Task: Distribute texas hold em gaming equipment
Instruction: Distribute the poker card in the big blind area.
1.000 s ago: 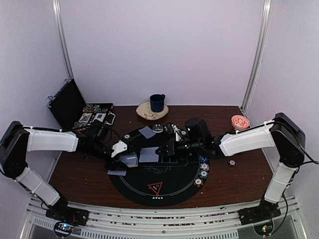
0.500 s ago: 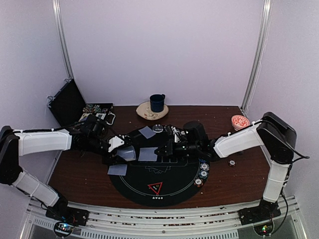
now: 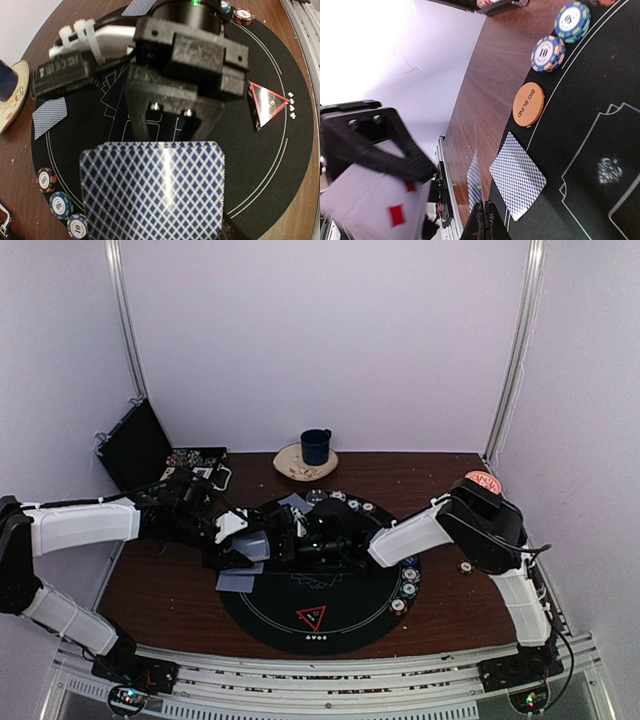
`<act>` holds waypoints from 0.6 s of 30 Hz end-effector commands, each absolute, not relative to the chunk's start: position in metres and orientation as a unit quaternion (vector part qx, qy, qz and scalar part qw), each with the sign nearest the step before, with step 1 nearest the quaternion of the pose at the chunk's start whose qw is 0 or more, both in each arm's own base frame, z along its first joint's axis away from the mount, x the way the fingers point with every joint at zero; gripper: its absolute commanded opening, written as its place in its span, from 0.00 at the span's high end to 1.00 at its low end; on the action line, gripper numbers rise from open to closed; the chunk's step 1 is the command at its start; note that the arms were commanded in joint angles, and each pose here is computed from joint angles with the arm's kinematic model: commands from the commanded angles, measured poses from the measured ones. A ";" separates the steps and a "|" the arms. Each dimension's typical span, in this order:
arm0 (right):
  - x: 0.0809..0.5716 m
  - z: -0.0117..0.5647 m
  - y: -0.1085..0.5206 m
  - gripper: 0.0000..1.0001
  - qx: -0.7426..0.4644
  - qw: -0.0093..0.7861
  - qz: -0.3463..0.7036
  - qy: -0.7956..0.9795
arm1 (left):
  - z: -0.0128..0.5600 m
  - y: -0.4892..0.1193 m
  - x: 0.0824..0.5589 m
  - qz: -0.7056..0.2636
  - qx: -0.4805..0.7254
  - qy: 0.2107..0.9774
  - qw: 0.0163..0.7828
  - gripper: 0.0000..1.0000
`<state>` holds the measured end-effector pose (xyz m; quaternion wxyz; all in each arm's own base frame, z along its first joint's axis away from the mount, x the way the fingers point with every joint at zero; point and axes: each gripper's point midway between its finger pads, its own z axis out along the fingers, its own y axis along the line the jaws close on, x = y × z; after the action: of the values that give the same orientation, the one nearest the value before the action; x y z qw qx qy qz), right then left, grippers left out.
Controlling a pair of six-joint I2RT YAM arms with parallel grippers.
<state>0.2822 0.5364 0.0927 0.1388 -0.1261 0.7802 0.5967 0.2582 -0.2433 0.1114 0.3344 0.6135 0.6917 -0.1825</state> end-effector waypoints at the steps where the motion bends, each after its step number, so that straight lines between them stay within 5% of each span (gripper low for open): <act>1: 0.282 0.091 0.557 1.00 -0.124 0.123 0.618 0.767 | 0.134 -0.246 0.267 -0.177 0.607 0.683 0.366 0.96; 18: 0.274 0.061 0.574 1.00 -0.119 0.097 0.606 0.780 | 0.131 -0.246 0.268 -0.177 0.606 0.686 0.363 0.96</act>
<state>0.2797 0.5667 0.0608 0.0977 -0.1121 0.7826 0.6045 0.2587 -0.2422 0.1128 0.3359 0.6117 0.6935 -0.1791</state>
